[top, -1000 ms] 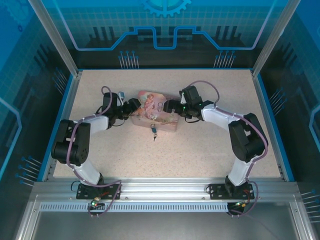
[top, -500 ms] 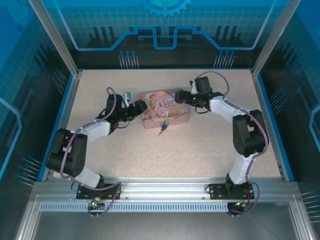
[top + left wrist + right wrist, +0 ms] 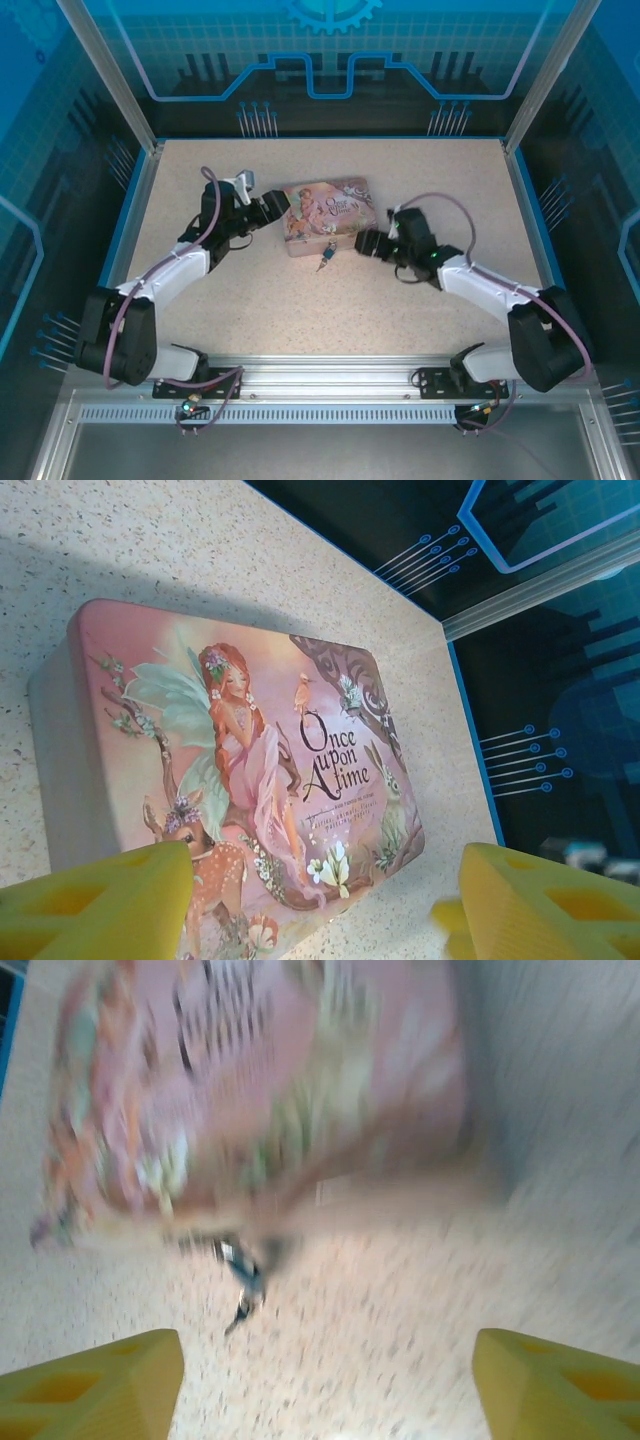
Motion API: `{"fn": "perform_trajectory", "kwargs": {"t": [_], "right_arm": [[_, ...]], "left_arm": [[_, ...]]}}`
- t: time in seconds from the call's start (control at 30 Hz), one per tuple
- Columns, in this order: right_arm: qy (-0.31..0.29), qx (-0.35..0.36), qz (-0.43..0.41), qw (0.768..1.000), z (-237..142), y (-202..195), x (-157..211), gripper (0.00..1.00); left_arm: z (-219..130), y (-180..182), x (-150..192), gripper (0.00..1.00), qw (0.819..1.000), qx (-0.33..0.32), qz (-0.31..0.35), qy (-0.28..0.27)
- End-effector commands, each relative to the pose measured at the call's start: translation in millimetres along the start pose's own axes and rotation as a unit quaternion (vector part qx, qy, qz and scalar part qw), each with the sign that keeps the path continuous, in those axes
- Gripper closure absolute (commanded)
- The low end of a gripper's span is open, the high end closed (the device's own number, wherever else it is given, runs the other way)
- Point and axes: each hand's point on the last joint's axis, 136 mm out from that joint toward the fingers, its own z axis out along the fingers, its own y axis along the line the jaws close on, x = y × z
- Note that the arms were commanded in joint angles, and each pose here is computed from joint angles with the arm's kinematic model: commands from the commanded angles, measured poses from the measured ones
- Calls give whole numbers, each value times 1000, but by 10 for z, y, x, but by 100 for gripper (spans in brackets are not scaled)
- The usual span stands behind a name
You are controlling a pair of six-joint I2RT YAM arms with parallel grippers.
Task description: Unlock a padlock with a key
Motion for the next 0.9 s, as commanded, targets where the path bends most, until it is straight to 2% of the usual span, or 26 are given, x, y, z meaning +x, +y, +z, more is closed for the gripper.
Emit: {"fn": "perform_trajectory", "kwargs": {"t": [0.0, 0.17, 0.37, 0.6, 0.87], "right_arm": [[-46, -17, 82, 995, 140, 168, 50, 30], [-44, -40, 113, 992, 493, 368, 319, 41], [-59, -40, 122, 990, 692, 453, 467, 52], [-79, -68, 127, 986, 829, 483, 503, 57], [-93, -46, 125, 987, 889, 386, 470, 61]], "left_arm": [[103, -144, -68, 29, 1000, 26, 11, 2], [275, -271, -68, 29, 999, 48, 14, 18], [396, -331, -85, 30, 998, 54, 24, 25], [469, -340, -93, 30, 997, 59, 25, 30], [508, -318, -87, 30, 997, 58, 24, 33]]}}
